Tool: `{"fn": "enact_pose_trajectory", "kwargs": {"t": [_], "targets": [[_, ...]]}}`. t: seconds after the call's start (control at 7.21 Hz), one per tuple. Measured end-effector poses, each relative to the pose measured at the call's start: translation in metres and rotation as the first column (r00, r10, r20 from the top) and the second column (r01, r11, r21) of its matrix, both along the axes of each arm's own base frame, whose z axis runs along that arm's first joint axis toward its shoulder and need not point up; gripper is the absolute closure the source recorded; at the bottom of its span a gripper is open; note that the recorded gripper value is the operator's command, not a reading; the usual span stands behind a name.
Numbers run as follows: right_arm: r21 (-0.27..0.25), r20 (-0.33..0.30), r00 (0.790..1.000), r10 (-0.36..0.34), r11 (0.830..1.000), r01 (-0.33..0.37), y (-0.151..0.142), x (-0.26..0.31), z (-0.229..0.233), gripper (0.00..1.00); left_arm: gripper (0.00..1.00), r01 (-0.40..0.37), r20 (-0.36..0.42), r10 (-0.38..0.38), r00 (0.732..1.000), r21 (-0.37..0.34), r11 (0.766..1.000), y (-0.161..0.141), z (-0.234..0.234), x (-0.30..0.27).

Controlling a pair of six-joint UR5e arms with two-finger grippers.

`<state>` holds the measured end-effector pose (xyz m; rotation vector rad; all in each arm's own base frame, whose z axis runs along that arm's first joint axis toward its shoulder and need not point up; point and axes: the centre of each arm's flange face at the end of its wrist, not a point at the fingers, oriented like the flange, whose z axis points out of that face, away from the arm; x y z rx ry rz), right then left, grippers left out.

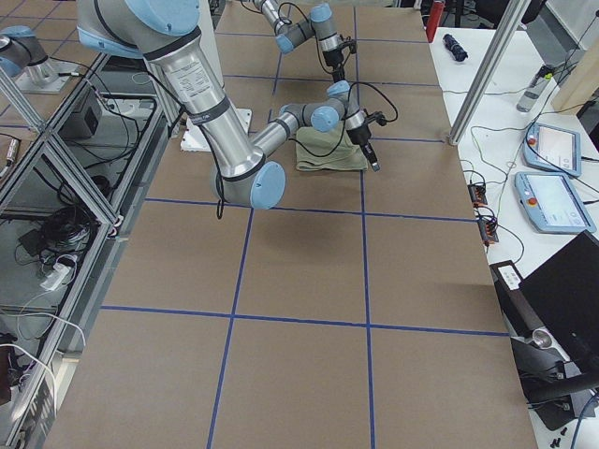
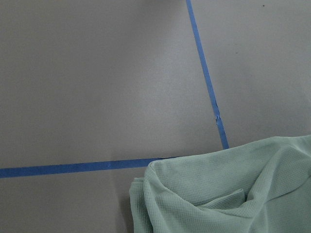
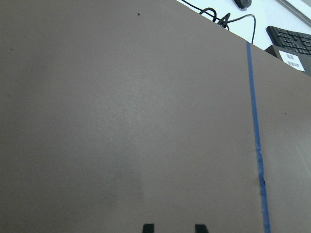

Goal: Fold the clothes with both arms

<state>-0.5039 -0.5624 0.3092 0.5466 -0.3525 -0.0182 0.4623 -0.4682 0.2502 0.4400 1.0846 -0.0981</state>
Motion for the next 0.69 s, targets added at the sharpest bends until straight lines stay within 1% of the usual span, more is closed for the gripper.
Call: {"fn": "enact_pose_trajectory", "kwargs": {"t": [0.14,0.28,0.42,0.56,0.69], "targets": [[-0.035,0.092,0.995,-0.037,0.999,0.041,-0.006,0.011,-0.011,0.0,0.0,-0.009,-0.003,0.009,1.0,-0.001,1.0,0.001,-0.002,-0.001],[-0.082,0.179,0.981,-0.069,0.993,0.085,-0.013,0.029,-0.022,0.0,0.0,-0.022,-0.004,0.022,1.0,-0.001,1.0,0.004,-0.005,-0.006],[-0.136,0.246,0.966,-0.083,0.983,0.12,-0.025,0.06,-0.029,0.0,0.0,-0.045,0.008,0.045,0.999,0.002,0.999,0.012,-0.006,-0.022],[-0.183,0.277,0.956,-0.092,0.972,0.147,-0.036,0.1,-0.029,0.0,0.0,-0.075,0.049,0.073,0.996,0.023,0.997,0.023,-0.001,-0.053],[-0.203,0.275,0.954,-0.12,0.963,0.179,-0.044,0.143,-0.024,0.0,0.0,-0.098,0.113,0.091,0.989,0.059,0.993,0.028,0.01,-0.092]]}}
